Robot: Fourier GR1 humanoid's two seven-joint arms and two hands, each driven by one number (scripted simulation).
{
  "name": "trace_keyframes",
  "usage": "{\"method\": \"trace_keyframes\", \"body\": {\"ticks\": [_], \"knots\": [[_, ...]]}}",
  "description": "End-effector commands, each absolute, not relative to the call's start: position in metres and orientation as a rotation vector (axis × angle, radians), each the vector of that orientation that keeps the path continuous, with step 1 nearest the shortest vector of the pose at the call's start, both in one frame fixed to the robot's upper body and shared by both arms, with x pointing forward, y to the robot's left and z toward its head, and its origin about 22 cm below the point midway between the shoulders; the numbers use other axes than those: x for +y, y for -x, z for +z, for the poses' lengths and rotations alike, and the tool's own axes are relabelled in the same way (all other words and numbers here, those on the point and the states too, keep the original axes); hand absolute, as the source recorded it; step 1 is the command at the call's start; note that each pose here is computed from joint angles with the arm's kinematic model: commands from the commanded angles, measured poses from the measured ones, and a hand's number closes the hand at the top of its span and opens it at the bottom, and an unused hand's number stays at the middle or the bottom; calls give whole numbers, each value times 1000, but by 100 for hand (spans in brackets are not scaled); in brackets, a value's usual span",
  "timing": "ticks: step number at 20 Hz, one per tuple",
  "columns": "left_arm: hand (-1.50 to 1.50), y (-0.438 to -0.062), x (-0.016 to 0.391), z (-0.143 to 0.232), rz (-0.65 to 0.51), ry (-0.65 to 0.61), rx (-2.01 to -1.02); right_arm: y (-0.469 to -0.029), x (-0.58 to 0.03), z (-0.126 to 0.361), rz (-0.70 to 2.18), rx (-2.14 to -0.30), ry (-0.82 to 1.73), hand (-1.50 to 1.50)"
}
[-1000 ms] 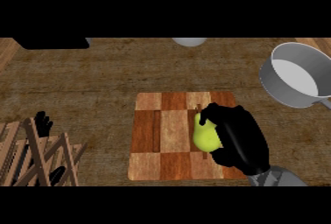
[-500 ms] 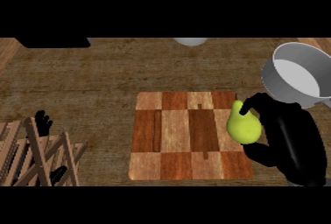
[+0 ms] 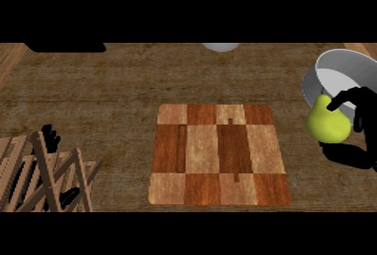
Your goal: Pick the pear from the cutting board and place it in the pot
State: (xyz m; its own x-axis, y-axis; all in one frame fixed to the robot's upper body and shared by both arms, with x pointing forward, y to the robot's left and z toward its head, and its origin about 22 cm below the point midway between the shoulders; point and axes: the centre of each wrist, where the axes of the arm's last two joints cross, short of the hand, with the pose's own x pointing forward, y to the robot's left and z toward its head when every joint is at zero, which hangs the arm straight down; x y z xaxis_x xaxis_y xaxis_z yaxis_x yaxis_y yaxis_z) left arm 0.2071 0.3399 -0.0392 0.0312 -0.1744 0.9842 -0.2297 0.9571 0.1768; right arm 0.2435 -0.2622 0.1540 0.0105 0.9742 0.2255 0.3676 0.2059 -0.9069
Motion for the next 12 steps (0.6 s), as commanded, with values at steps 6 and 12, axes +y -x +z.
{"method": "trace_keyframes", "body": {"ticks": [6,12], "knots": [[0,-250,256,-14,64,-117,-1710,-270,-348,160,730,-1429,1364,150],[0,-256,246,-13,44,-87,-1723,-288,-391,139,765,-1371,1280,150]]}}
